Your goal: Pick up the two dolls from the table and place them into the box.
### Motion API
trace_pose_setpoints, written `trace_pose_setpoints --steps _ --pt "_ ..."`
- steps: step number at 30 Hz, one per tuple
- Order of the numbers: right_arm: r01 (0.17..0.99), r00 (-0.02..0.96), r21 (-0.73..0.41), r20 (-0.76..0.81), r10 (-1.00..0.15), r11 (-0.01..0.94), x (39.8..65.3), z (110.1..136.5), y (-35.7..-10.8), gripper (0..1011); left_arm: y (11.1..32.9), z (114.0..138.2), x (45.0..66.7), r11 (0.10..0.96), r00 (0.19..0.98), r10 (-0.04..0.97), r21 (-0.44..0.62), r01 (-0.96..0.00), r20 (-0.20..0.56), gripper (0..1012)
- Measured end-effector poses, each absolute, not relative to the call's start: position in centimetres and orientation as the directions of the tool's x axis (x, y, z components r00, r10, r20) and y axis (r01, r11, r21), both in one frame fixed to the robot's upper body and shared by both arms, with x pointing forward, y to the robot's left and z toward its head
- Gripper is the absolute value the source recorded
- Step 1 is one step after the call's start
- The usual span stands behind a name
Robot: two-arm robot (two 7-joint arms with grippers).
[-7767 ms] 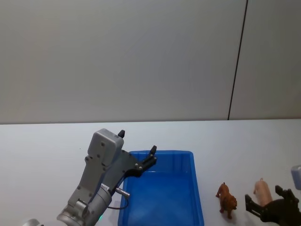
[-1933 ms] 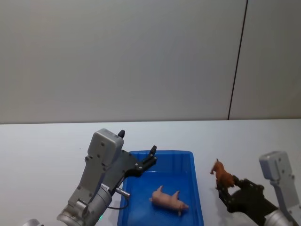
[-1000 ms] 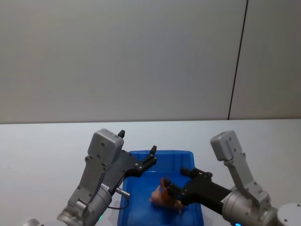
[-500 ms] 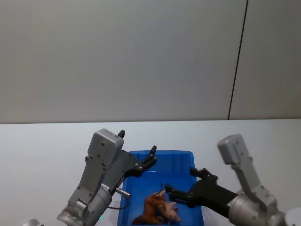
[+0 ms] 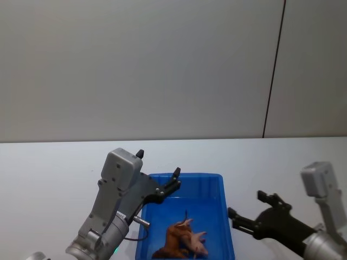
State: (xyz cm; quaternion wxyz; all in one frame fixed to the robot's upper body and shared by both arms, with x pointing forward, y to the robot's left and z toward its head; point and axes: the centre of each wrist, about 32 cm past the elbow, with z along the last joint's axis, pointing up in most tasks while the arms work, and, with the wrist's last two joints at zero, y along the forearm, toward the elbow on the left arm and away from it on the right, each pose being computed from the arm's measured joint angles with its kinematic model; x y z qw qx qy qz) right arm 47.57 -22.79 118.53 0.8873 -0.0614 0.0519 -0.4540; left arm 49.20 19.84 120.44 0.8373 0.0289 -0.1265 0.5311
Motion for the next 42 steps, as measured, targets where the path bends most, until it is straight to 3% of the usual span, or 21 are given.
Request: trace_pose_setpoints --steps 12,20,33,42 --pt "0.834 0.536 -0.138 -0.026 -0.844 0.534 46.3 118.2 -25.2 1001 20.0 120.4 48.9 0.422 0.391 0.885 -0.08 -0.903 0.252 1001" --pt "0.843 0.523 -0.133 -0.022 -0.852 0.521 45.9 118.2 -25.8 1001 21.0 120.0 47.3 0.365 0.342 0.9 -0.039 -0.93 0.269 1001" --pt "0.849 0.514 -0.13 -0.019 -0.858 0.511 45.7 118.2 -26.3 1001 23.2 117.6 44.0 0.223 0.231 0.944 0.059 -0.973 0.234 1001" --pt "0.851 0.512 -0.129 -0.018 -0.859 0.509 45.6 118.2 -26.4 1001 24.4 115.6 43.0 0.175 0.192 0.962 0.103 -0.979 0.195 1001"
